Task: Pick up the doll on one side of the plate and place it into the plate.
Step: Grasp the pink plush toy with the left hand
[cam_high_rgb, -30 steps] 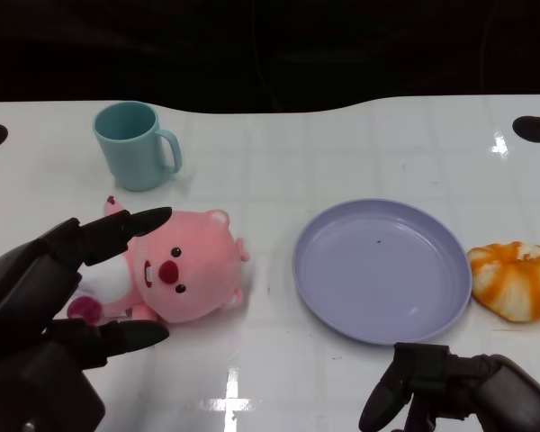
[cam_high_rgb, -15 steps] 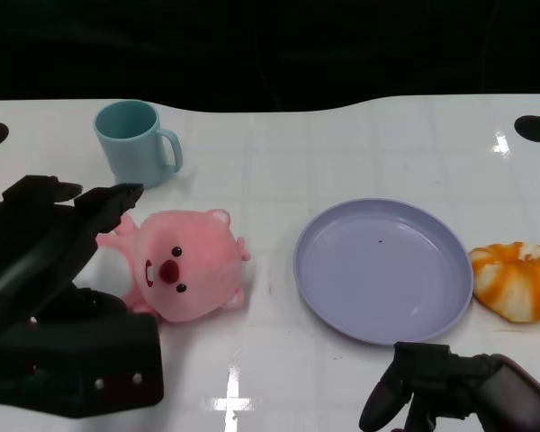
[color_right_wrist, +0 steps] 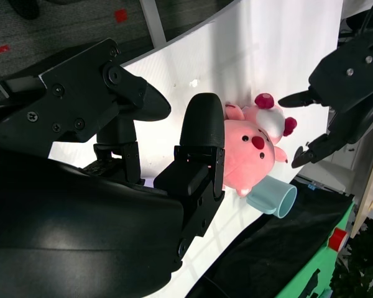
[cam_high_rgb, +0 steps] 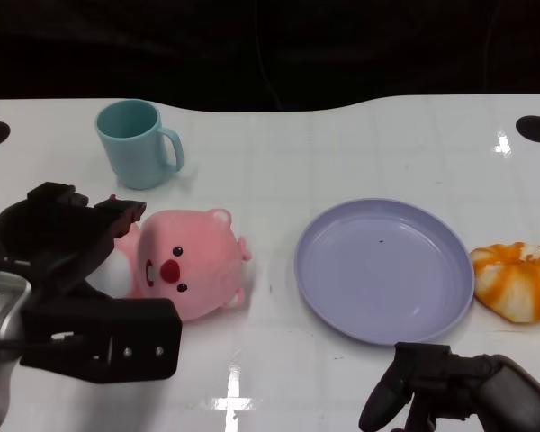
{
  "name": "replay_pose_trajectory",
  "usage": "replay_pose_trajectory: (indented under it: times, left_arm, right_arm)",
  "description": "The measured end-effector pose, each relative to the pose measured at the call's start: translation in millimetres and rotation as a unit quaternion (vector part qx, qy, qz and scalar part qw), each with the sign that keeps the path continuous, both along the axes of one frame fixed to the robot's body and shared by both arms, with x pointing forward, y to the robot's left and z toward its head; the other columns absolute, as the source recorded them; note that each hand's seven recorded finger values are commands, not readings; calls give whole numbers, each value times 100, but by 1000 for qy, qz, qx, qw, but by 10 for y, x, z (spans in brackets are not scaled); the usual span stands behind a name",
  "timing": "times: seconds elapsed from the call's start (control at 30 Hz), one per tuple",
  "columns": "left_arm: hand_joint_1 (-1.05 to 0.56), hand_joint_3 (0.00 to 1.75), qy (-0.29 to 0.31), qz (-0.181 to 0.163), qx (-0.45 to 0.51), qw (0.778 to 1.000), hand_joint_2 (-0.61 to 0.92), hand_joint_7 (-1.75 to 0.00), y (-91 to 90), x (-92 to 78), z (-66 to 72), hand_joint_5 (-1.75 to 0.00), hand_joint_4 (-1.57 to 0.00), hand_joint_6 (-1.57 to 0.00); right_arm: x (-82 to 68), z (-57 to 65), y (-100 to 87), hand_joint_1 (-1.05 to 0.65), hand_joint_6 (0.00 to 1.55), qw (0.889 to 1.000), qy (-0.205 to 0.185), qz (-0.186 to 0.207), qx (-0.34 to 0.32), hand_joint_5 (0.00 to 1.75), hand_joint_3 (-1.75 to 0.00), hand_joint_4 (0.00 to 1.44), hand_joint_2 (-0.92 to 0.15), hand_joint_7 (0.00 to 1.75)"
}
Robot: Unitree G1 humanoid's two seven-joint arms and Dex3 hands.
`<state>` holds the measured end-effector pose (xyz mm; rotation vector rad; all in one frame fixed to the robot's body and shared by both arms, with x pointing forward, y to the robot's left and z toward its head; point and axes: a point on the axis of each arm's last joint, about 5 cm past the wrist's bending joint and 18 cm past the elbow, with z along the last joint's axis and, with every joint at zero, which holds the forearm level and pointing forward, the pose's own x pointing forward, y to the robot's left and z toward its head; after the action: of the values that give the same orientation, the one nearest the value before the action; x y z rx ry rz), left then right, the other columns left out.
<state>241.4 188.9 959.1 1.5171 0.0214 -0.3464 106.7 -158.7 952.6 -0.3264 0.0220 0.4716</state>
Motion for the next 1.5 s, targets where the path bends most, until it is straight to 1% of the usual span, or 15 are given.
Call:
replay_pose_trajectory:
  times: [0.43, 0.7, 0.8, 1.0, 1.1, 1.17, 1.2, 1.23, 1.27, 1.3, 1.33, 1.37, 1.4, 1.47, 1.5]
  left_arm:
    - [-72, 2, 63, 25, 19, 997, 92, 0, -137, 324, -209, -38, -4, -25]
    - [-70, 0, 86, 32, 25, 995, 89, -2, -210, 485, -382, -29, -16, -31]
    - [-69, 0, 97, 39, 21, 994, 89, -1, -222, 529, -454, -25, -17, -32]
    - [-59, 0, 130, 45, 28, 990, 89, -2, -244, 638, -525, -14, -24, -39]
    - [-58, 1, 140, 45, 32, 989, 91, -2, -258, 666, -552, -11, -31, -46]
    - [-51, 2, 140, 44, 31, 989, 92, -3, -268, 680, -568, -10, -55, -65]
    - [-47, 2, 137, 44, 27, 989, 92, -4, -268, 679, -587, -11, -64, -72]
    - [-38, 2, 132, 44, 19, 990, 92, -6, -263, 672, -612, -22, -84, -88]
    - [-35, 2, 125, 43, 11, 991, 92, -4, -256, 665, -637, -31, -89, -95]
    - [-31, 7, 116, 41, 5, 992, 92, -11, -254, 658, -659, -89, -82, -107]
    - [-27, 7, 106, 40, -3, 994, 92, -18, -250, 650, -681, -130, -77, -116]
    - [-25, 6, 98, 40, -10, 994, 92, -21, -244, 641, -704, -144, -75, -119]
    - [-24, 8, 90, 39, -15, 995, 92, -24, -237, 632, -722, -151, -77, -120]
    - [-23, 9, 78, 37, -24, 996, 92, -27, -225, 617, -750, -157, -79, -121]
    - [-24, 24, 69, 36, -30, 996, 90, -76, -220, 608, -762, -166, -78, -101]
  right_arm:
    - [-25, 7, 5, -12, 65, 1000, 2, -1, 1, 153, -100, 67, -58, 116]
    - [-43, 41, 9, -11, 65, 1000, -3, -1, 2, 153, -101, 67, -58, 116]
    - [-49, 44, 9, -11, 65, 1000, 0, -1, 2, 153, -101, 67, -58, 116]
    - [-61, 43, 8, -10, 65, 1000, 2, -2, 3, 154, -102, 67, -58, 117]
    - [-72, 50, 9, -10, 64, 1000, 2, -2, 4, 154, -102, 66, -58, 117]
    - [-74, 54, 9, -11, 64, 1000, 1, -2, 4, 154, -102, 66, -57, 117]
    - [-74, 54, 9, -11, 64, 1000, 1, -2, 4, 153, -102, 66, -57, 118]
    - [-74, 54, 9, -11, 64, 1000, 1, -2, 5, 153, -102, 66, -57, 118]
    - [-75, 54, 8, -11, 64, 1000, 1, -2, 5, 153, -103, 66, -57, 118]
    - [-75, 54, 8, -11, 64, 1000, 2, -2, 5, 154, -103, 66, -57, 118]
    - [-75, 54, 8, -10, 64, 1000, 2, -2, 6, 154, -103, 66, -57, 118]
    - [-74, 53, 7, -10, 64, 1000, 2, -2, 7, 155, -103, 66, -57, 118]
    - [-74, 52, 7, -10, 64, 1000, 2, -2, 9, 155, -103, 66, -57, 119]
    - [-72, 46, 6, -10, 64, 1000, 4, -2, 10, 156, -104, 66, -57, 119]
    - [-70, 41, 6, -10, 64, 1000, 5, -2, 11, 156, -104, 66, -57, 119]
